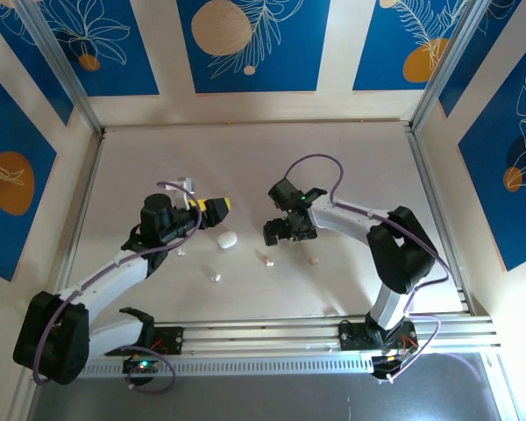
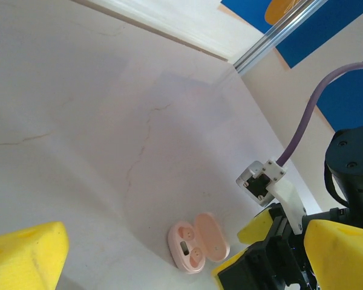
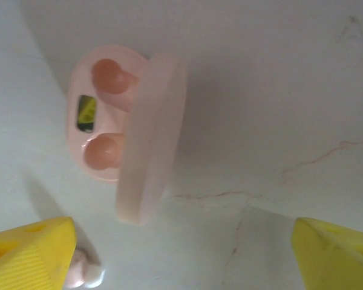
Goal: Insert the wireless bluetooth earbuds into the charging case
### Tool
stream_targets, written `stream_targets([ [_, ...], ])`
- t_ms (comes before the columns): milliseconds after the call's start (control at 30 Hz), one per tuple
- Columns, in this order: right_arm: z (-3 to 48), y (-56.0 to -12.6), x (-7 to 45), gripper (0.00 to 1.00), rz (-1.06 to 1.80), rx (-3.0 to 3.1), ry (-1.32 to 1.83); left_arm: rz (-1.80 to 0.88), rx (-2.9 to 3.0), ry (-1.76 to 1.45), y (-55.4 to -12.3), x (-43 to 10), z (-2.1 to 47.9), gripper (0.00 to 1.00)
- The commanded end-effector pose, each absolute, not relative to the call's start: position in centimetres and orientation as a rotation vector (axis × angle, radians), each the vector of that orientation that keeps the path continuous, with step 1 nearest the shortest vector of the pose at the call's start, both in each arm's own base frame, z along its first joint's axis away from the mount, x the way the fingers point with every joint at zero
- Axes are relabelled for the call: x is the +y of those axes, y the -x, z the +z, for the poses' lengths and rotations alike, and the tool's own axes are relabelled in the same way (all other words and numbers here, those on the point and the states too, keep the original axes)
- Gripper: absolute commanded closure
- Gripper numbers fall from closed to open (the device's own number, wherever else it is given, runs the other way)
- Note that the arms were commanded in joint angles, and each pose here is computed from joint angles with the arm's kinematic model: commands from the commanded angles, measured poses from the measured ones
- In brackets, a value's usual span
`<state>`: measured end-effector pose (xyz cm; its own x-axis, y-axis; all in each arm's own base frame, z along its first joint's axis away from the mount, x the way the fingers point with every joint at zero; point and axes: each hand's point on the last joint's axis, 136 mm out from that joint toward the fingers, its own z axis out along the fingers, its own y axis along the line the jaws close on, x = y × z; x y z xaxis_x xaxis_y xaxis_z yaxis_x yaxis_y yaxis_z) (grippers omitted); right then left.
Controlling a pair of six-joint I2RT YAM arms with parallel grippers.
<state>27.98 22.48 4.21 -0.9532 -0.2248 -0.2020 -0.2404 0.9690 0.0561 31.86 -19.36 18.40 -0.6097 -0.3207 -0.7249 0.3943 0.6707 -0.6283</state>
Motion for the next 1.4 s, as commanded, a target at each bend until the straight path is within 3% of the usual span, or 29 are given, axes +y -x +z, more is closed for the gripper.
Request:
stream_targets([
  [0,4.4,-28.5,21.7,0.09,-0.022,2.91,0.377,-1.023,1.975,-0.073,-31.9,-19.8,18.2,0.0],
  [500,4.0,-29.3,20.2,0.09,-0.203,2.903,0.377,-1.025,1.98,-0.089,-31.9,-20.2,18.0,0.0],
  [1367,4.4,-30.7,18.6,0.1,-0.221,2.9,0.328,-1.016,1.981,-0.102,-31.8,-20.4,18.0,0.0],
])
